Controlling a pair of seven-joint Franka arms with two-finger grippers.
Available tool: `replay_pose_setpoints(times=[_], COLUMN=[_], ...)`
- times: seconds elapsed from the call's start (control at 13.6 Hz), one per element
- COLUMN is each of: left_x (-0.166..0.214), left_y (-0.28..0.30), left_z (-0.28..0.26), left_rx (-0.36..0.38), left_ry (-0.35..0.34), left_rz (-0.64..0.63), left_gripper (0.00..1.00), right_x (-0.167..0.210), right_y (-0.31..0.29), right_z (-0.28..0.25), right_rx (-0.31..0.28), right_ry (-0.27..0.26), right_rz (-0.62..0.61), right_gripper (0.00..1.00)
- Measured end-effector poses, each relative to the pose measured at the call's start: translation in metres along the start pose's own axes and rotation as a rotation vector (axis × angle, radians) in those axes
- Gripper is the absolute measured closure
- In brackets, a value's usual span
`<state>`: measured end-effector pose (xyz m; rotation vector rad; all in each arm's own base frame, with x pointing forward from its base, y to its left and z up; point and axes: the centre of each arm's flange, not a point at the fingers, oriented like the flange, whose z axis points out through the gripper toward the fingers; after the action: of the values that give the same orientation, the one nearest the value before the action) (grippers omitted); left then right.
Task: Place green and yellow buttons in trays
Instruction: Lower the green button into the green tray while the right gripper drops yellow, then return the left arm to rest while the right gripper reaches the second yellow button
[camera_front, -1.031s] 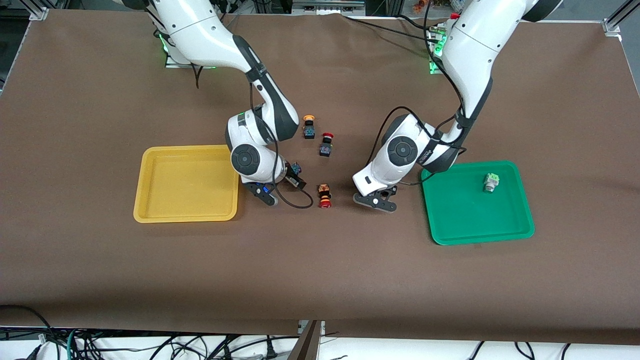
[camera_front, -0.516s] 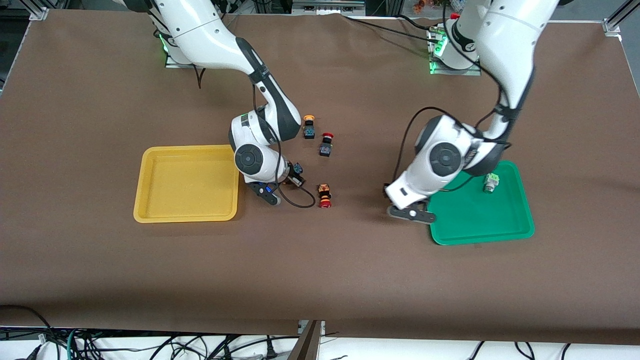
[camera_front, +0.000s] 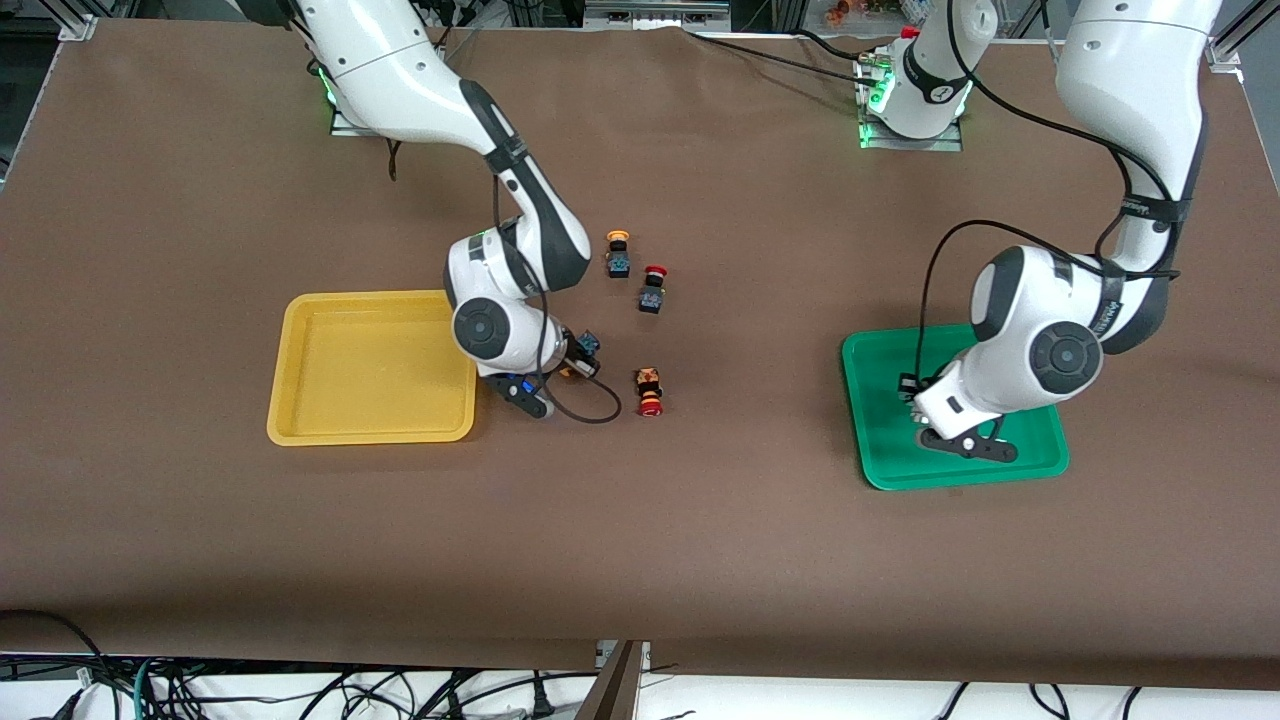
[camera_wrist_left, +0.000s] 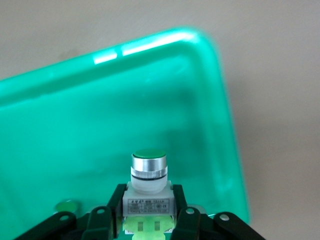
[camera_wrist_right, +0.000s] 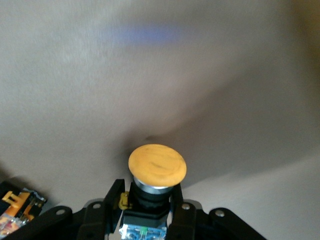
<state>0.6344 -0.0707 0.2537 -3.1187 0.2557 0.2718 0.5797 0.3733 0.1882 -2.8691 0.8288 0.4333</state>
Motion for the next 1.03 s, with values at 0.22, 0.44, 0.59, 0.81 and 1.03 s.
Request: replay_pose_setpoints(times=[0.22,0.44,0.59,0.81,1.03], left_x=[-0.015,-0.024,-0.030,-0.025,-0.008], left_y=[-0.010,-0.002,0.000,-0.002,-0.008], left_z=[0.029,0.055,0.072,0.062,0.006], left_rx=[-0.011,-0.031,-0.050,-0.052,-0.044], left_ry=[-0.054,-0.045,-0.040,-0.005,0.097], left_rz=[-0.013,-0.017,-0.033,-0.040,-0.045], left_gripper=[0.59,0.59,0.59,0.43,0.12], right_x=[0.043,0.078,0.095,0.120,0.142], right_y=[0.024,0.061,0.088,0.133,0.178], right_z=[-0.044,-0.080,-0.092,-0.097,-0.080], right_rx=[-0.013,-0.115,-0.212,-0.292,-0.293], right_ry=[-0.048,-0.036,-0.034,-0.031,-0.012], right_rz=[-0.100,-0.219,-0.292,-0.371,-0.430], right_gripper=[0.58,0.58,0.58,0.58,0.56])
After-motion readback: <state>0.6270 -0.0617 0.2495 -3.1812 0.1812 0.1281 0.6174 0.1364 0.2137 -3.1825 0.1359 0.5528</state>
